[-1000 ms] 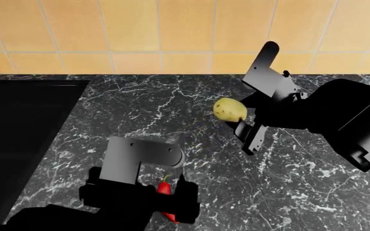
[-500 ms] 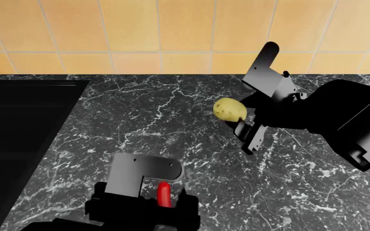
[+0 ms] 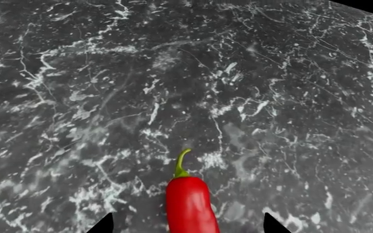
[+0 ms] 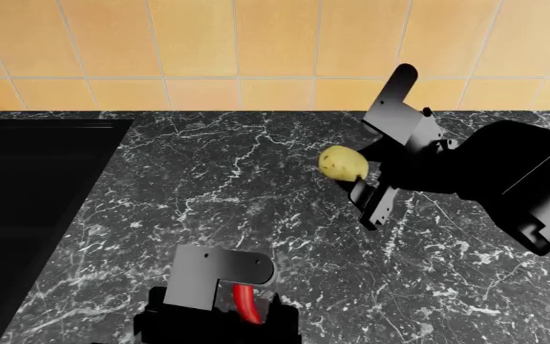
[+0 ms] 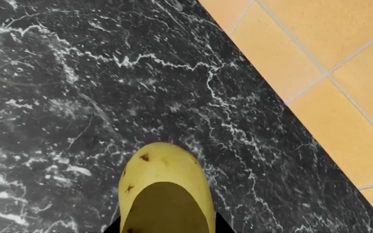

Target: Pick the chili pepper, potato from the counter and place them in the cabinet. Then close the cabinet.

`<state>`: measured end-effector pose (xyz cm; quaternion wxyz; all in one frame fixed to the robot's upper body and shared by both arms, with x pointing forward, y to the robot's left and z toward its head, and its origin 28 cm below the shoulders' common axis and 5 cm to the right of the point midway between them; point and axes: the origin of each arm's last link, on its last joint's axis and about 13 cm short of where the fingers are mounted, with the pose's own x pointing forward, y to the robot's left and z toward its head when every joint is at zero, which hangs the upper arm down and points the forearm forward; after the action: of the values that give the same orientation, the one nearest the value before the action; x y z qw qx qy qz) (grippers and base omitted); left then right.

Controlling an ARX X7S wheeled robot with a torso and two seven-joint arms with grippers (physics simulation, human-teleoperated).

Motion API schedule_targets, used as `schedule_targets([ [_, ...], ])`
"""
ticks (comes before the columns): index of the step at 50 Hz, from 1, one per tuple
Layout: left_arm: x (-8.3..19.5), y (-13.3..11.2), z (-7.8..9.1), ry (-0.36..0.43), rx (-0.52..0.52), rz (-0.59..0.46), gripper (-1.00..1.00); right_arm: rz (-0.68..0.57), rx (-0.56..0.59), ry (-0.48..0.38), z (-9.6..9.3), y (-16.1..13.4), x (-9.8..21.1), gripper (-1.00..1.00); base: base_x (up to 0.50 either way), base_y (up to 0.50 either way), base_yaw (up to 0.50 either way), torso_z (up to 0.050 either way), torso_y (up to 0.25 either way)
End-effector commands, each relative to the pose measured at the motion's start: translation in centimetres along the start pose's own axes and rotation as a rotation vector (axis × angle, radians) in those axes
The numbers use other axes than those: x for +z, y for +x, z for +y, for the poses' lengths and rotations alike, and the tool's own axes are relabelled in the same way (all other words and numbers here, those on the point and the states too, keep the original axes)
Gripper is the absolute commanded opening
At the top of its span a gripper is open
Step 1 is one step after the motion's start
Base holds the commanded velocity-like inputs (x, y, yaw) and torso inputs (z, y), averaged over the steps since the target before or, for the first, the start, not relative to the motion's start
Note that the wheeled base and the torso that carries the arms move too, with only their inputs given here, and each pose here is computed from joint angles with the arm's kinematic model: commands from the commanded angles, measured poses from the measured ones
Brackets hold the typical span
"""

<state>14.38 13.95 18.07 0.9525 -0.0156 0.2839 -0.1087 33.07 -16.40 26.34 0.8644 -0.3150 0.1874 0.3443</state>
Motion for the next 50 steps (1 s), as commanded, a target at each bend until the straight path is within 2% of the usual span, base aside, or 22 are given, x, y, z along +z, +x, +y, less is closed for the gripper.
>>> schedule_targets([
  [1,-1.0,0.7,0.1,-0.016,-0.019,0.064,1.0,0.001,-0.008,-0.007,0.0,-0.2,0.1,-1.0,0.0,0.0,0.0,0.0,0.0],
  [9,-1.1,0.8,0.0,-0.014,-0.033,0.061,1.0,0.004,-0.009,-0.005,-0.1,-0.1,0.0,-1.0,0.0,0.0,0.0,0.0,-0.002],
  [10,-1.0,0.8,0.0,-0.012,-0.032,0.059,-1.0,0.004,-0.009,-0.004,-0.1,-0.1,0.0,-1.0,0.0,0.0,0.0,0.0,-0.01],
  [20,-0.9,0.2,-0.2,0.023,-0.034,0.036,-1.0,0.004,-0.014,-0.004,-0.2,-0.4,0.1,-1.0,0.0,0.0,0.0,0.0,0.0],
  [29,-0.6,-0.5,-0.5,0.124,-0.07,-0.03,-1.0,0.006,-0.019,-0.008,-0.3,-0.6,0.3,-1.0,0.0,0.0,0.0,0.0,-0.001],
  [41,2.4,-1.8,-0.1,0.237,-0.116,-0.264,-1.0,-0.006,-0.036,-0.035,-0.1,-1.4,0.9,-1.0,0.0,0.0,0.0,0.0,0.0],
  [50,5.4,-2.2,1.2,0.273,-0.101,-0.424,-1.0,-0.015,-0.078,-0.076,0.1,-2.8,1.7,-1.0,0.0,0.0,0.0,0.0,0.0],
])
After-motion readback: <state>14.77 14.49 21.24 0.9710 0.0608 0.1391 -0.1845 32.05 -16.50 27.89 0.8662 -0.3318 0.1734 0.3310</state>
